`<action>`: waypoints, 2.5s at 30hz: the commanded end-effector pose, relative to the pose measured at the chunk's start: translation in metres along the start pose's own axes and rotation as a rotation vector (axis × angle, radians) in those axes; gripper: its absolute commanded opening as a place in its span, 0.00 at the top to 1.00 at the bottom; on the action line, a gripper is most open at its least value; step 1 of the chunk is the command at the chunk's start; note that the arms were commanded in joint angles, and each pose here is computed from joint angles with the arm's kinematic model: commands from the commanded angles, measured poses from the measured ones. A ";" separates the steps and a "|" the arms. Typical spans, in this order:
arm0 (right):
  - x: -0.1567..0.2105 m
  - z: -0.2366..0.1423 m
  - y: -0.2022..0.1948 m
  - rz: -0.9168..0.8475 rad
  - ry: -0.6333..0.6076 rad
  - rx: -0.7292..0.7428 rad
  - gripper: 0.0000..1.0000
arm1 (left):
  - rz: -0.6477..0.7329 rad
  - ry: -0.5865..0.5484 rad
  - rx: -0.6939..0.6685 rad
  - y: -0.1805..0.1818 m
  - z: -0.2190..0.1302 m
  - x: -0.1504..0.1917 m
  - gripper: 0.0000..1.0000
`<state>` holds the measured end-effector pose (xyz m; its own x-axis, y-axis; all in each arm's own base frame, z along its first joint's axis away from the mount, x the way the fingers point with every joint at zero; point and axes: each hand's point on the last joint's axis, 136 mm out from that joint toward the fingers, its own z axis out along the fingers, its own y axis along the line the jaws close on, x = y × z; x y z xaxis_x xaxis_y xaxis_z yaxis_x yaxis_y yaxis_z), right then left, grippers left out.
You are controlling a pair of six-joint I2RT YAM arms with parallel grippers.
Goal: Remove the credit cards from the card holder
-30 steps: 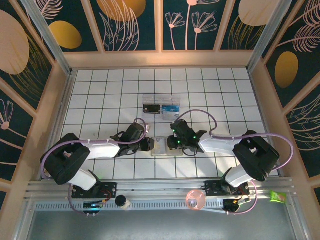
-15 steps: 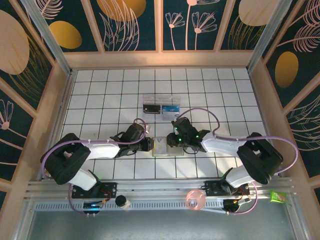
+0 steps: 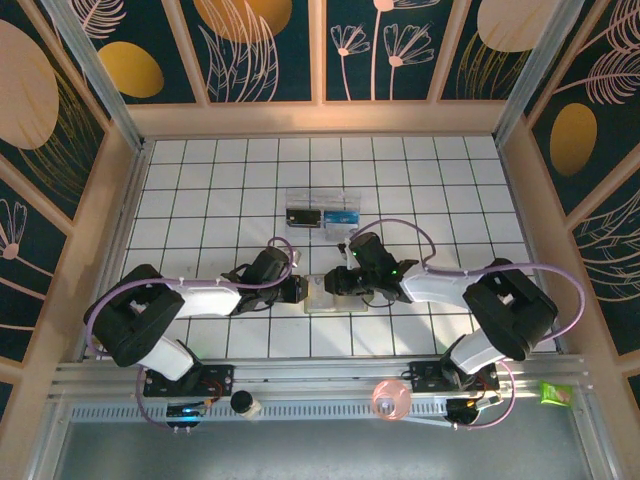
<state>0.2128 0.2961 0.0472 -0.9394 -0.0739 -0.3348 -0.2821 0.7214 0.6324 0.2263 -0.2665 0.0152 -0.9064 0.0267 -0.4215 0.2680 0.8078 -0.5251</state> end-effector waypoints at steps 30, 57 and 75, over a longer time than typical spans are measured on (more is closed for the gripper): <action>0.007 0.015 0.012 -0.024 0.082 -0.100 0.68 | -0.006 0.064 -0.026 0.009 0.010 0.014 0.84; -0.026 -0.022 -0.015 -0.114 -0.189 0.235 0.62 | 0.162 -0.076 -0.044 -0.031 -0.020 -0.017 0.42; -0.008 -0.037 -0.046 -0.018 -0.188 0.231 0.67 | 0.174 0.021 -0.095 -0.023 0.016 0.008 0.67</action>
<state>0.2255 0.2368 0.0466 -0.8753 0.0095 -0.4836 -0.2326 0.8683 0.4382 0.2190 -0.2926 0.0200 -0.8459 0.1700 -0.5056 0.3961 0.8350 -0.3819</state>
